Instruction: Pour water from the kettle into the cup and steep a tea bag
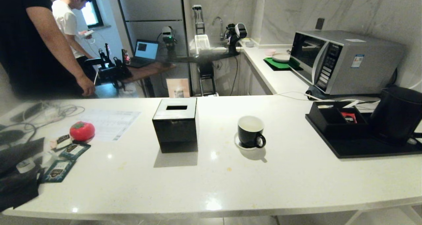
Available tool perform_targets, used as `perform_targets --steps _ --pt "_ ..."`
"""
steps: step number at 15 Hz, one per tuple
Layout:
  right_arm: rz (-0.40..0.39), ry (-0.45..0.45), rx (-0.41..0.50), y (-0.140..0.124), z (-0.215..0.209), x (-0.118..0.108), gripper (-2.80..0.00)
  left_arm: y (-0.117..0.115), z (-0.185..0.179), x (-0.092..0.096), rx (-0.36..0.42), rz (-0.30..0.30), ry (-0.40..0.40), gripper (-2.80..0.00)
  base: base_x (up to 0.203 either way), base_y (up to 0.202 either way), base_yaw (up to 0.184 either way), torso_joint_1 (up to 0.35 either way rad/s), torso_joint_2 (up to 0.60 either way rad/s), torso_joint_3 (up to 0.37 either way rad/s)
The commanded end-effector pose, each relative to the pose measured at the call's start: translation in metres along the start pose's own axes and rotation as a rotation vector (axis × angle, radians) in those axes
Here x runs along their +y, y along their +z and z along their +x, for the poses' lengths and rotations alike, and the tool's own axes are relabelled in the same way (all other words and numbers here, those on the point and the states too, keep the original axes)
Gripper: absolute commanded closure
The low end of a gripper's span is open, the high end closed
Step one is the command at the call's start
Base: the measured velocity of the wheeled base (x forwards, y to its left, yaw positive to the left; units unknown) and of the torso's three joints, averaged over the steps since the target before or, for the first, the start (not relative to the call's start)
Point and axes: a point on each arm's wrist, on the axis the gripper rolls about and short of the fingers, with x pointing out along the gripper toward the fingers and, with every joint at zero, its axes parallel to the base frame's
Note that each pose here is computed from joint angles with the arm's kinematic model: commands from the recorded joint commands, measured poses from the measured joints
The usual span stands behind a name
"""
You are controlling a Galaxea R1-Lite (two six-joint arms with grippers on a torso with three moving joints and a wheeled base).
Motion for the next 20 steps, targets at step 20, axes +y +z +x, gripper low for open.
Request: perform_targets --steps 20 --pt "-0.003 -0.001 0.001 0.0 0.0 0.0 0.0 0.0 0.0 0.0 0.0 -0.004 -0.001 0.0 0.0 0.0 0.0 0.0 0.0 0.0"
